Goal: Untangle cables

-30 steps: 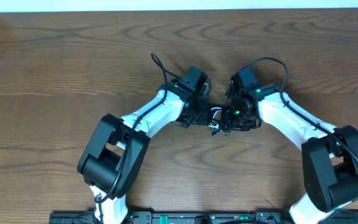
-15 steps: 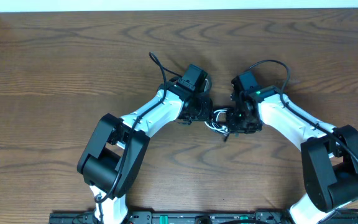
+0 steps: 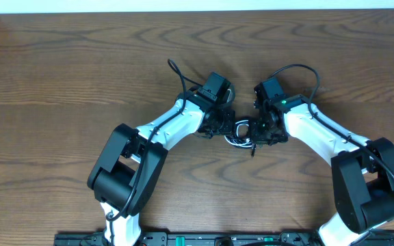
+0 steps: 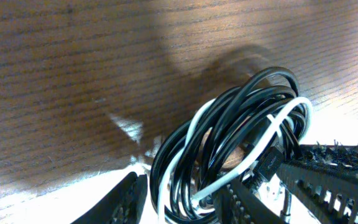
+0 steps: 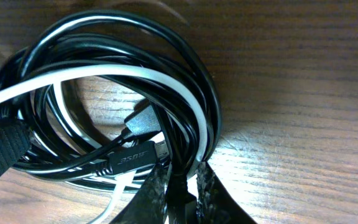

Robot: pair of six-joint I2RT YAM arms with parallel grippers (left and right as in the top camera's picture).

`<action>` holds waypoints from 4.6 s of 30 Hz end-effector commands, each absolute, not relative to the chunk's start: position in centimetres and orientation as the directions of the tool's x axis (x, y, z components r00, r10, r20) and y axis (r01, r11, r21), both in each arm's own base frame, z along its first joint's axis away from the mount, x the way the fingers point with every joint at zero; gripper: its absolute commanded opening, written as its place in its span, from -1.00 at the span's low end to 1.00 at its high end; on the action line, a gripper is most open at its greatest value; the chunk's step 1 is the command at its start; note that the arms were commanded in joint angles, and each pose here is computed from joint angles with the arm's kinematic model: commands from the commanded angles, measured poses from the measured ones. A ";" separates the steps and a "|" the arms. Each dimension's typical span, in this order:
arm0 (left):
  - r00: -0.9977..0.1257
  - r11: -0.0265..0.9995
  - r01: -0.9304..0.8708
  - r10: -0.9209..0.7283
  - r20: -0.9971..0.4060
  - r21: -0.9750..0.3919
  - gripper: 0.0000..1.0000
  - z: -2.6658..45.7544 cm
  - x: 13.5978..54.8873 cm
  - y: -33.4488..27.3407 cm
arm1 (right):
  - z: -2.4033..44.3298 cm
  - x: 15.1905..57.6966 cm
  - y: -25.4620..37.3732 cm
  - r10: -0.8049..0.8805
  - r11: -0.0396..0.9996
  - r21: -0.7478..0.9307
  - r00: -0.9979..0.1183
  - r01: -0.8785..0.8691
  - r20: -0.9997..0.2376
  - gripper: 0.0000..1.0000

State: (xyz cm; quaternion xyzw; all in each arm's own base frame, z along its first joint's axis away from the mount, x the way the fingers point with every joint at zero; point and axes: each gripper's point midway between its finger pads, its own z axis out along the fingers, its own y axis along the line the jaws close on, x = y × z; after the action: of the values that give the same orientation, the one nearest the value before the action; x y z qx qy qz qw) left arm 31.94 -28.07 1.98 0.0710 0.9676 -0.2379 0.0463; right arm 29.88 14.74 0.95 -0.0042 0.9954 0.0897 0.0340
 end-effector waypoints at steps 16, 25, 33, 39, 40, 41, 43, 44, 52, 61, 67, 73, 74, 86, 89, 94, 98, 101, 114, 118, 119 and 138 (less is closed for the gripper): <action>-0.977 0.867 0.209 0.168 -0.130 -0.453 -0.46 1.5 31.8 -28.0 | 0.3 32.0 12.3 -0.023 0.999 0.026 -0.985 -0.028 -0.173 -0.98; -0.993 0.832 0.102 0.120 -0.003 -0.545 -0.18 3.5 31.5 -27.2 | 0.7 31.5 15.9 -0.105 0.967 0.217 -0.983 -0.137 -0.153 -0.98; -0.993 0.772 0.103 0.119 -0.017 -0.628 -0.03 4.7 32.0 -28.8 | 3.7 30.7 20.3 -0.260 0.816 0.481 -0.947 -0.320 -0.189 -0.93; -0.992 0.779 0.073 0.123 0.037 -0.623 -0.22 4.5 30.9 -28.4 | 5.3 32.9 19.2 -0.196 0.808 0.512 -0.952 -0.293 -0.235 -0.51; -0.993 0.803 0.059 0.105 0.043 -0.593 -0.23 4.1 30.9 -27.9 | 5.3 33.2 18.8 -0.186 0.810 0.511 -0.953 -0.286 -0.238 -0.46; -0.995 0.827 0.045 0.086 0.046 -0.561 -0.22 3.7 31.0 -27.4 | 5.3 33.4 18.5 -0.177 0.813 0.511 -0.955 -0.278 -0.239 -0.44; -0.998 0.881 0.019 0.042 0.039 -0.473 -0.22 2.7 31.4 -25.8 | 5.3 33.7 18.1 -0.163 0.817 0.511 -0.956 -0.269 -0.243 -0.39; -0.999 0.899 0.018 0.033 0.028 -0.438 -0.22 2.3 31.6 -25.2 | 5.3 33.9 17.9 -0.158 0.818 0.510 -0.956 -0.267 -0.248 -0.35; -0.980 0.888 0.198 0.183 -0.075 -0.414 -0.23 2.1 32.1 -25.2 | 4.9 33.7 17.7 -0.191 0.826 0.479 -0.947 -0.297 -0.257 -0.20; -0.964 0.870 0.265 0.237 -0.117 -0.415 -0.28 1.3 31.6 -26.3 | 3.6 32.5 16.4 -0.205 0.875 0.404 -0.960 -0.268 -0.192 -0.18; -0.950 0.858 0.313 0.282 -0.136 -0.408 -0.63 1.3 31.5 -26.3 | 3.1 32.4 17.2 -0.225 0.869 0.403 -0.955 -0.286 -0.193 -0.12; -0.933 0.840 0.358 0.309 -0.183 -0.409 -0.85 0.8 32.4 -26.8 | 1.8 32.3 17.9 -0.247 0.862 0.407 -0.952 -0.302 -0.183 -0.14; -0.932 0.838 0.361 0.308 -0.192 -0.410 -0.85 0.7 32.6 -27.0 | 1.6 32.3 18.0 -0.248 0.861 0.410 -0.952 -0.302 -0.179 -0.20; -0.893 0.735 0.449 0.350 -0.282 -0.508 -0.85 3.6 34.1 -28.6 | 1.4 32.3 18.2 -0.248 0.856 0.420 -0.953 -0.300 -0.175 -0.85; -0.907 0.721 0.421 0.316 -0.279 -0.551 -0.57 5.8 34.2 -28.5 | 1.3 32.3 18.0 -0.245 0.862 0.411 -0.954 -0.296 -0.174 -0.98; -0.950 0.754 0.309 0.214 -0.227 -0.579 -0.35 8.4 34.0 -27.4 | 1.4 32.4 18.1 -0.207 0.872 0.418 -0.965 -0.257 -0.161 -0.98; -0.988 0.789 0.150 0.109 -0.105 -0.596 -0.31 8.5 33.1 -26.8 | 1.5 33.0 18.3 -0.152 0.879 0.430 -0.975 -0.207 -0.160 -0.98; -0.999 0.842 0.051 0.053 -0.012 -0.537 -0.31 7.4 31.9 -25.6 | 1.6 33.3 18.4 -0.151 0.876 0.431 -0.973 -0.215 -0.177 -0.45; -0.985 0.889 -0.159 -0.117 0.124 -0.429 -0.19 6.3 30.0 -24.9 | 0.3 33.3 18.7 -0.279 0.842 0.413 -0.936 -0.346 -0.216 -0.11; -0.986 0.916 -0.165 -0.146 0.080 -0.366 -0.19 5.7 30.1 -24.6 | 0.2 33.3 18.6 -0.276 0.842 0.416 -0.937 -0.344 -0.215 -0.52; -0.985 0.916 -0.169 -0.150 0.079 -0.363 -0.20 5.7 30.1 -24.7 | 0.2 33.3 18.6 -0.275 0.843 0.416 -0.937 -0.343 -0.215 -0.66; -0.969 0.915 -0.214 -0.243 -0.043 -0.342 -0.18 5.6 33.0 -24.5 | 0.9 34.0 16.3 -0.113 0.841 0.512 -0.983 -0.172 -0.145 -0.98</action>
State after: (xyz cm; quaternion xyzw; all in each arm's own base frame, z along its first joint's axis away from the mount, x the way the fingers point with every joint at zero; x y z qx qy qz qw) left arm 32.15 -25.44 5.63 -0.0884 0.9769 -0.1935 0.0220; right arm 34.58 15.29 1.12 -0.0587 0.9612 0.2616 0.0646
